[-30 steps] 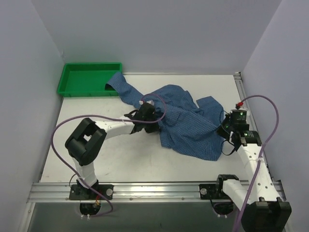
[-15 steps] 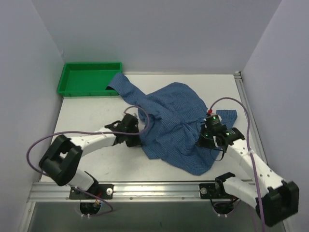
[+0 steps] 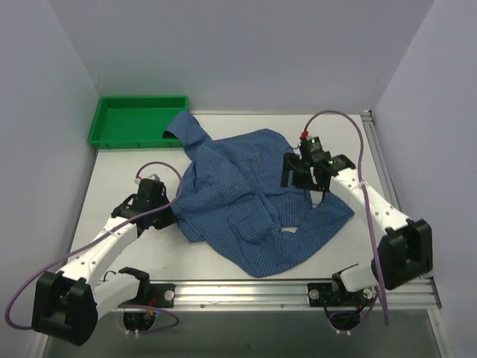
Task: Fold and stack the long sleeve shirts
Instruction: Flatten the shirt out
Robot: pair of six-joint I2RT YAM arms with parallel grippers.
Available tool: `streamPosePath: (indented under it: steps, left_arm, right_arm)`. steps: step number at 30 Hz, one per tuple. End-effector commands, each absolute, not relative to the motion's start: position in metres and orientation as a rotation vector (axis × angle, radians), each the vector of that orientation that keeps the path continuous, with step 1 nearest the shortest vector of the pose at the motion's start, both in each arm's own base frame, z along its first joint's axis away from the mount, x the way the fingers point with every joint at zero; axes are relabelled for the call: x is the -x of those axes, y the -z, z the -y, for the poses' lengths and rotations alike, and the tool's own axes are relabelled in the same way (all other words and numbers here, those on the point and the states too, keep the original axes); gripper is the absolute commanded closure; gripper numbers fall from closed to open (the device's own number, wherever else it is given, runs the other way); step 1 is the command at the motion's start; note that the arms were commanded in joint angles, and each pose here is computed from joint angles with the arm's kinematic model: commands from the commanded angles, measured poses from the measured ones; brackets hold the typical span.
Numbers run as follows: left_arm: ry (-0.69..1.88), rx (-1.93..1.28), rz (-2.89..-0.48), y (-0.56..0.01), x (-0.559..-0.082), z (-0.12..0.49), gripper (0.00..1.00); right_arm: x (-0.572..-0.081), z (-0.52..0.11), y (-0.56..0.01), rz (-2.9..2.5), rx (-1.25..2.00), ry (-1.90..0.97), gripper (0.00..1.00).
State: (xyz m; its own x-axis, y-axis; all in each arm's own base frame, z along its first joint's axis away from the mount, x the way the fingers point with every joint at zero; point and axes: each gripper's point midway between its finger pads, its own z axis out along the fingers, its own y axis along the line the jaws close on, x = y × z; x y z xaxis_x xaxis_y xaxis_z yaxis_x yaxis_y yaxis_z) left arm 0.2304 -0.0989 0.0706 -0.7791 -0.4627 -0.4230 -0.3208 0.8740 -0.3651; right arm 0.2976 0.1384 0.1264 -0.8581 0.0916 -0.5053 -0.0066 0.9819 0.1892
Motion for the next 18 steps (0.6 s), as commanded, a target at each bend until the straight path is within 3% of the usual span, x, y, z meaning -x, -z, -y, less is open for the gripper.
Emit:
streamPosePath:
  steps: [1, 5, 18]
  left_arm:
    - [0.357, 0.528, -2.562, -0.066, -0.227, 0.095, 1.00]
    - [0.360, 0.517, -2.560, -0.066, -0.230, 0.095, 1.00]
    - [0.348, 0.525, -2.557, -0.064, -0.231, 0.090, 1.00]
  right_arm:
    - [-0.330, -0.110, -0.104, -2.613, -0.075, -0.059, 0.24]
    - [-0.352, -0.112, -0.075, -2.674, -0.095, -0.030, 0.24]
    - [-0.323, -0.088, -0.016, -2.786, -0.189, 0.122, 0.28]
